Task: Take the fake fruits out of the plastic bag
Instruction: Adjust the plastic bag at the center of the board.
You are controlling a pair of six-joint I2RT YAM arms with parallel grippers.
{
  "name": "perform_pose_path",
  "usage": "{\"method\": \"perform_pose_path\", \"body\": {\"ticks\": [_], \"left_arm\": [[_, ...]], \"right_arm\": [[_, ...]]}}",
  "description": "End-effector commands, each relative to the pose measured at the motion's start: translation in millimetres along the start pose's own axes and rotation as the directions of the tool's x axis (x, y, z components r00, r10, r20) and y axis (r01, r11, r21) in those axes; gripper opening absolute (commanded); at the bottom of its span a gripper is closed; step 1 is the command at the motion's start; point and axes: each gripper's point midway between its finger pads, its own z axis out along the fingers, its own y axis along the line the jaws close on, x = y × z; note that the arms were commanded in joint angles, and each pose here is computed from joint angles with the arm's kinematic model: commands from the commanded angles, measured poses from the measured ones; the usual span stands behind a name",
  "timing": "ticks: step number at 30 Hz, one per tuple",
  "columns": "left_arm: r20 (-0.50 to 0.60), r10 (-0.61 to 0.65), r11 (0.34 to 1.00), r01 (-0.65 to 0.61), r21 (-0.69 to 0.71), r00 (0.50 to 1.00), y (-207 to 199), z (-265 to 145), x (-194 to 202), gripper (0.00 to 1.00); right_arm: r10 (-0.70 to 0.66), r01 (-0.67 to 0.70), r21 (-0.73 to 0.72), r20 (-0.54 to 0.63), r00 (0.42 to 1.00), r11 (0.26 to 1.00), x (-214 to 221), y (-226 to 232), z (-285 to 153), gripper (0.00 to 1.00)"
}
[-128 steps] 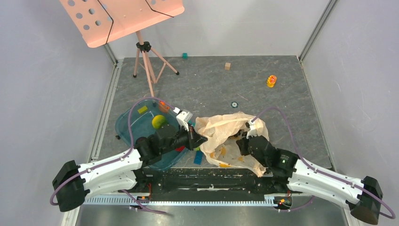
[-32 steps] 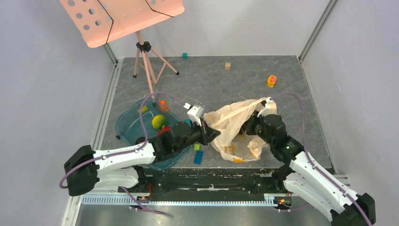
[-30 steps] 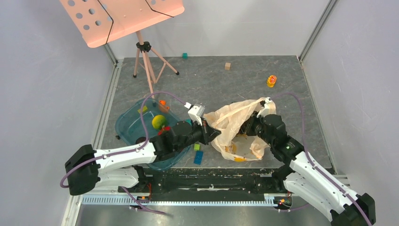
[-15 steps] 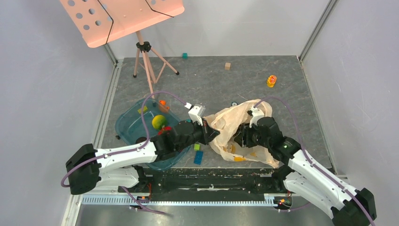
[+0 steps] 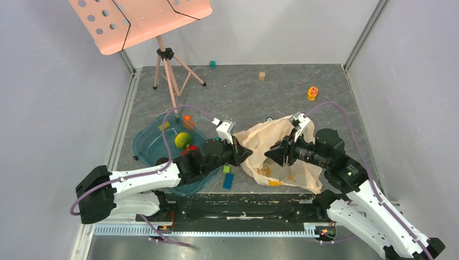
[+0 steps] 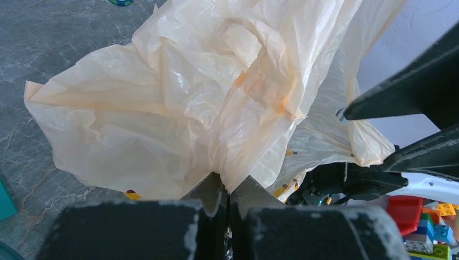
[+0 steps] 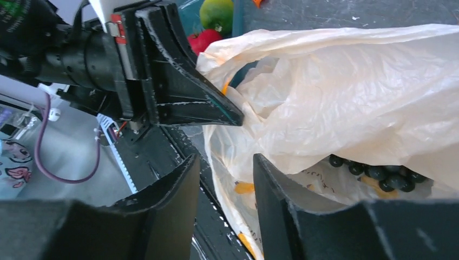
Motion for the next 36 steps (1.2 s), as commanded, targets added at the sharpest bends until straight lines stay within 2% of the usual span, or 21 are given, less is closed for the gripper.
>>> {"method": "perform_pose_path", "body": {"ticks": [1,6,12,15,22,31,36], "left_arm": [[0.055,-0.042,0.999,0.041,0.009,0.998,-8,-2,-15,0.02],[0.078,-0.045,0.998,0.042,0.040,0.996,-11,-4,-17,0.02],[0.080,-0.047,0.998,0.044,0.035,0.996,-11,-5,-19,0.02],[0.076,-0.051,0.998,0.048,0.029,0.996,-10,-4,-18,0.02],[0.065,-0.053,0.998,0.051,0.032,0.996,-11,-3,-16,0.02],[0.066,-0.020,1.000,0.019,0.008,0.998,-5,-13,-18,0.02],[0.048,-0.008,1.000,0.007,0.003,0.999,-3,-11,-13,0.02]], "right_arm": [[0.010,-0.010,-0.052,-0.001,1.000,0.999,-3,13,-4,0.38],[0.121,-0.119,0.059,-0.026,0.992,0.991,34,-17,8,0.14],[0.231,-0.213,0.262,-0.040,0.972,0.941,75,-62,17,0.00],[0.266,-0.256,0.308,0.010,0.964,0.916,79,-76,25,0.00],[0.363,-0.436,0.366,0.253,0.897,0.822,65,-110,46,0.00],[0.375,-0.528,0.445,0.388,0.842,0.724,48,-145,58,0.00],[0.366,-0.541,0.516,0.405,0.837,0.664,57,-168,53,0.00]]}}
